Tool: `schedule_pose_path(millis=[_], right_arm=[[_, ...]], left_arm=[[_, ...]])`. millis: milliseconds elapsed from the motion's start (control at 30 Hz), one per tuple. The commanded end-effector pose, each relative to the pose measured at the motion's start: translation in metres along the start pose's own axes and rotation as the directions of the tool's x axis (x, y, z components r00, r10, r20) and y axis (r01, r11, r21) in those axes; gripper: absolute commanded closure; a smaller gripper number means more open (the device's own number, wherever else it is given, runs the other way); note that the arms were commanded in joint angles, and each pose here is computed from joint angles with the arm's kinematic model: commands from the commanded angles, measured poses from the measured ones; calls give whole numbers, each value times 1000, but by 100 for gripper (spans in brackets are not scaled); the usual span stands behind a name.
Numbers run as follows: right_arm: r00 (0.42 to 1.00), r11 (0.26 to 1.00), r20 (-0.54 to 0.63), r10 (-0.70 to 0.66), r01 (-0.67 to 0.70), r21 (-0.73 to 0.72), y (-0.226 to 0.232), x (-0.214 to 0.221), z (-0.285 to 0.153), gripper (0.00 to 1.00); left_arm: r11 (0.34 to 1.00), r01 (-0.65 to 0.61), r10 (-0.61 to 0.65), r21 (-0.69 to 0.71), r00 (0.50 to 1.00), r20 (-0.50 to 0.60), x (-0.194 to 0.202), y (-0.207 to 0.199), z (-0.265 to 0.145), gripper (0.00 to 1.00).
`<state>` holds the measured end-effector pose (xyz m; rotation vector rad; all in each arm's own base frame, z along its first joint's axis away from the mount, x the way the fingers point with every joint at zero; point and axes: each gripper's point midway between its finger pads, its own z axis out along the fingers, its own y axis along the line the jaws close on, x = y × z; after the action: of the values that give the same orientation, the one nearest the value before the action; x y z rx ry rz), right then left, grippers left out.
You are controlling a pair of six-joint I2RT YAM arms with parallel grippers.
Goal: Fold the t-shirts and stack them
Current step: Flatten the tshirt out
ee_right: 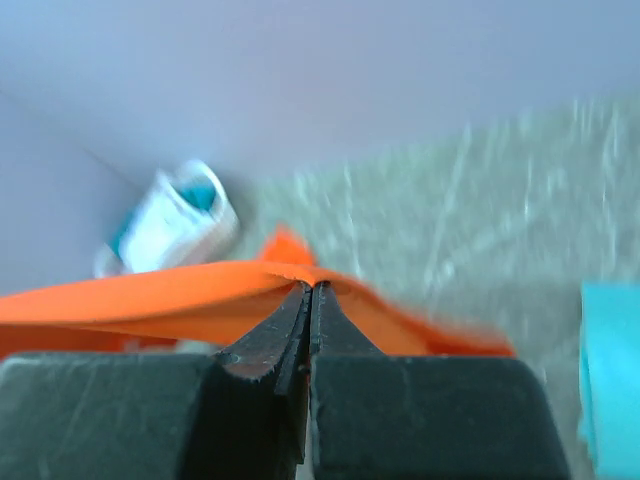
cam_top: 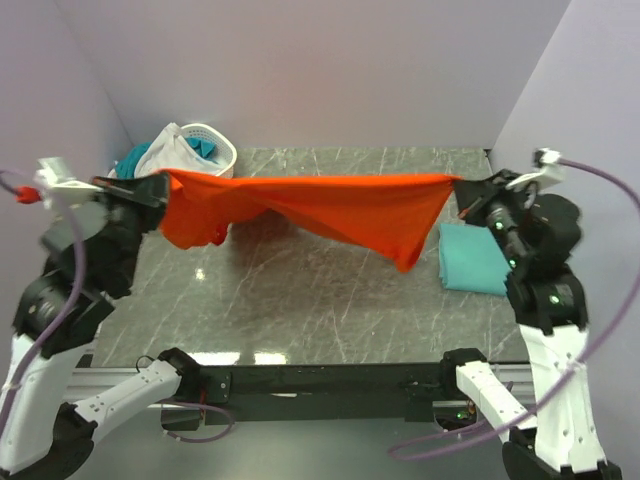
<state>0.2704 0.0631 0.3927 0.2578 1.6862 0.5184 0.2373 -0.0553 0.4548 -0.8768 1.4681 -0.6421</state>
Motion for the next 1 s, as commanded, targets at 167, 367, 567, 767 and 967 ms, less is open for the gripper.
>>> schedule_pose_path(millis=[167,367,567,767,967], right_arm=[[956,992,282,-83,107,-69,56,-109,-101,100],[900,979,427,-85,155,-132,82,-140,-172,100],[880,974,467,-87,174,-145,88,-146,-202,100],[926,984,366,-95,142,-104,72,-127,-148,100],[994,998,88,-68,67,17,17,-55,-19,100]], left_arm=[[878,-67,-25,475,982,185,-114,-109,-90,99],[760,-116,-41,640,974,225,-155,-142,-148,99],[691,-157,-44,706,965,257,-171,-155,-174,99],[819,-222,66,530,953,297,-138,-147,-99,99],[924,-383,362,6,879,310,-61,-79,43,92]])
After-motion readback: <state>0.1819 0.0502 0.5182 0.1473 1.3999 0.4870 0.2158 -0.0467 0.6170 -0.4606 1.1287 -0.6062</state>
